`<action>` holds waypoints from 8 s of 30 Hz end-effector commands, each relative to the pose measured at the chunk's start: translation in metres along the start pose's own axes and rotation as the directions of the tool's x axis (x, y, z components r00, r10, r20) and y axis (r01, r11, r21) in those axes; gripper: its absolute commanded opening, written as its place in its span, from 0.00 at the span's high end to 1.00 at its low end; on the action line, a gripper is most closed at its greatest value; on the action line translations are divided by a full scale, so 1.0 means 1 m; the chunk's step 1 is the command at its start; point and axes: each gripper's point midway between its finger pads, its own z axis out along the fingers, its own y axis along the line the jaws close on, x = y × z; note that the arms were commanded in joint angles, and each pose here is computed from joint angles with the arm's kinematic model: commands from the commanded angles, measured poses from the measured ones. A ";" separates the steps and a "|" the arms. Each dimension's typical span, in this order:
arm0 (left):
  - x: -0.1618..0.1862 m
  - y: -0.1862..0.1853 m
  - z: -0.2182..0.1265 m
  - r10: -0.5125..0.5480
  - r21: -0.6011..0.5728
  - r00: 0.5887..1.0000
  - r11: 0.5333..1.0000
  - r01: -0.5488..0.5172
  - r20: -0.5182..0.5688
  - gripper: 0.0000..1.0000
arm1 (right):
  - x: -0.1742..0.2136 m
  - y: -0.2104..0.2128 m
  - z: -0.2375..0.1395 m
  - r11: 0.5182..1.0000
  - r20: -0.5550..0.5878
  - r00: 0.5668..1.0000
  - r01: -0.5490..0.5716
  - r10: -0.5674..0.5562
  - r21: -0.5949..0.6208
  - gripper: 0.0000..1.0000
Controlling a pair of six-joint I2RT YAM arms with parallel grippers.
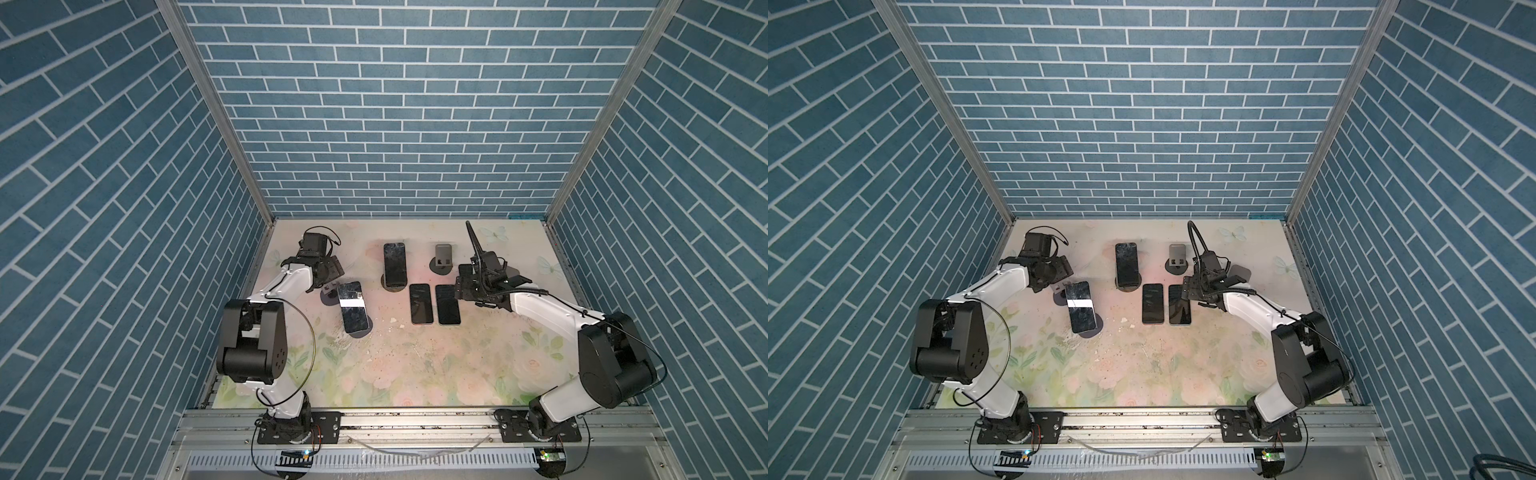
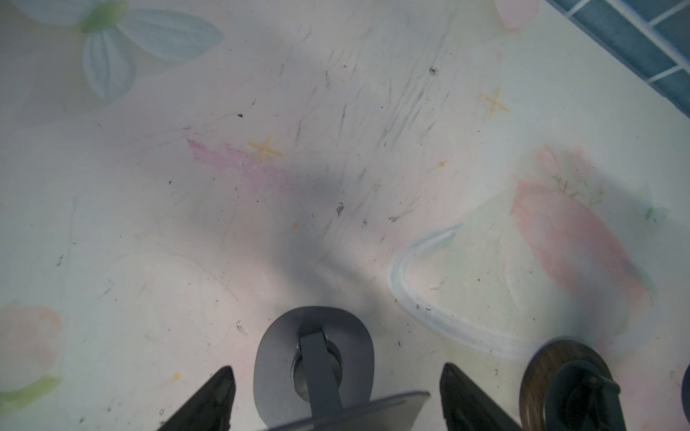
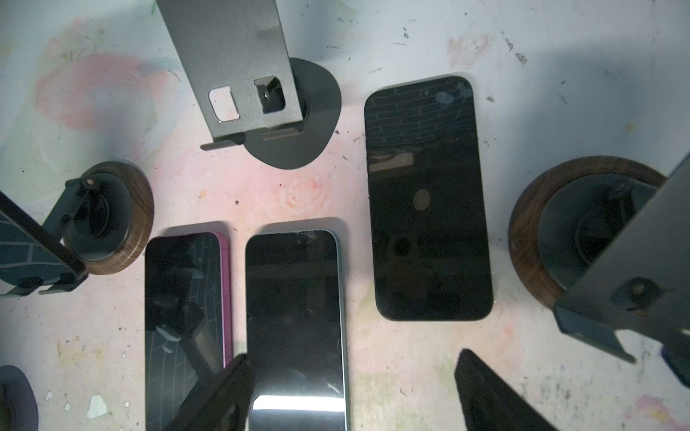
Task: Remove the phone from the phone stand
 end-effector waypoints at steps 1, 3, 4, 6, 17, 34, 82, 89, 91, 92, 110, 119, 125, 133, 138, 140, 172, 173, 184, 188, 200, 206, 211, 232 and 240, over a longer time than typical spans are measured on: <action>0.003 0.005 -0.008 0.003 -0.012 1.000 1.000 -0.003 -0.002 0.09 | -0.009 0.005 -0.006 0.999 0.017 0.999 -0.027 0.027 -0.018 0.14; 0.003 0.006 -0.010 0.002 -0.012 1.000 1.000 -0.002 0.000 0.07 | -0.009 0.006 -0.006 0.999 0.014 1.000 -0.025 0.025 -0.020 0.14; 0.003 0.006 -0.011 0.002 -0.012 1.000 1.000 -0.002 0.002 0.05 | -0.009 0.006 -0.006 0.999 0.013 1.000 -0.025 0.025 -0.022 0.14; 0.002 0.007 -0.015 0.003 -0.014 1.000 1.000 -0.003 0.011 0.00 | -0.008 0.006 -0.005 0.999 0.010 1.000 -0.023 0.023 -0.022 0.14; -0.016 0.015 -0.069 0.001 -0.012 0.988 1.000 0.001 0.154 0.00 | -0.010 0.010 -0.008 0.999 0.011 0.999 -0.030 0.030 -0.041 0.14; 0.026 0.012 -0.157 -0.015 0.250 0.967 0.967 -0.052 0.255 0.00 | -0.009 0.035 -0.003 0.998 -0.011 1.000 0.000 -0.001 -0.068 0.14; 0.102 -0.009 -0.170 0.063 0.547 0.983 0.824 -0.149 0.173 0.00 | -0.083 0.230 0.037 0.931 0.134 0.944 0.320 -0.300 -0.174 0.05; 0.104 -0.011 -0.168 0.068 0.553 0.984 0.820 -0.148 0.162 0.00 | -0.092 0.243 0.044 0.933 0.179 0.939 0.323 -0.295 -0.156 0.04; 0.104 -0.011 -0.168 0.068 0.554 0.984 0.819 -0.148 0.162 0.00 | -0.096 0.245 0.041 0.935 0.196 0.937 0.320 -0.288 -0.154 0.04; 0.104 -0.011 -0.168 0.068 0.554 0.984 0.819 -0.148 0.163 0.00 | -0.099 0.246 0.040 0.937 0.204 0.937 0.315 -0.283 -0.151 0.04; 0.106 -0.015 -0.168 0.069 0.578 0.985 0.803 -0.148 0.157 0.00 | -0.091 0.238 0.071 0.969 0.184 0.955 0.244 -0.234 -0.032 0.11; 0.107 -0.018 -0.172 0.065 0.603 0.984 0.783 -0.153 0.166 0.00 | -0.084 0.242 0.068 0.975 0.178 0.960 0.221 -0.215 -0.015 0.19; 0.108 -0.018 -0.174 0.058 0.609 0.984 0.779 -0.150 0.169 0.00 | -0.081 0.240 0.072 0.979 0.168 0.965 0.206 -0.201 -0.010 0.27; 0.109 -0.018 -0.173 0.058 0.609 0.984 0.779 -0.149 0.166 0.00 | -0.080 0.247 0.071 0.977 0.163 0.966 0.209 -0.200 -0.045 0.40; 0.108 -0.017 -0.173 0.057 0.608 0.984 0.780 -0.149 0.169 0.00 | -0.090 0.251 0.056 0.972 0.192 0.958 0.228 -0.214 -0.057 0.42; 0.108 -0.017 -0.173 0.058 0.606 0.984 0.781 -0.151 0.170 0.00 | -0.094 0.254 0.049 0.968 0.206 0.953 0.241 -0.222 -0.072 0.42; 0.107 -0.014 -0.173 0.053 0.590 0.985 0.795 -0.142 0.166 0.00 | -0.110 0.267 -0.039 0.925 0.243 0.934 0.315 -0.261 -0.215 0.42; 0.107 -0.014 -0.174 0.053 0.591 0.985 0.794 -0.142 0.166 0.00 | -0.107 0.266 -0.039 0.924 0.235 0.936 0.314 -0.262 -0.217 0.42; 0.107 -0.014 -0.175 0.035 0.594 0.987 0.795 -0.123 0.158 0.00 | -0.072 0.242 -0.046 0.923 0.169 0.942 0.322 -0.290 -0.210 0.42; 0.106 -0.014 -0.176 0.034 0.594 0.987 0.795 -0.121 0.157 0.00 | -0.057 0.235 -0.048 0.925 0.145 0.949 0.307 -0.280 -0.223 0.42; 0.104 -0.015 -0.181 0.039 0.593 0.985 0.795 -0.132 0.167 0.00 | 0.008 0.241 -0.045 0.925 0.019 0.966 0.253 -0.259 -0.283 0.43; 0.106 -0.012 -0.184 0.041 0.587 0.985 0.798 -0.134 0.169 0.00 | 0.039 0.249 -0.040 0.926 -0.058 0.963 0.236 -0.264 -0.294 0.43; 0.106 -0.010 -0.191 0.048 0.585 0.980 0.797 -0.153 0.192 0.00 | 0.058 0.250 -0.032 0.933 -0.128 0.961 0.198 -0.245 -0.300 0.43; 0.105 -0.007 -0.196 0.046 0.576 0.974 0.800 -0.168 0.221 0.00 | 0.099 0.235 0.024 0.967 -0.320 0.929 0.112 -0.183 -0.228 0.42; 0.103 -0.006 -0.194 0.047 0.568 0.974 0.806 -0.168 0.223 0.00 | 0.092 0.227 0.045 0.978 -0.326 0.935 0.079 -0.139 -0.192 0.42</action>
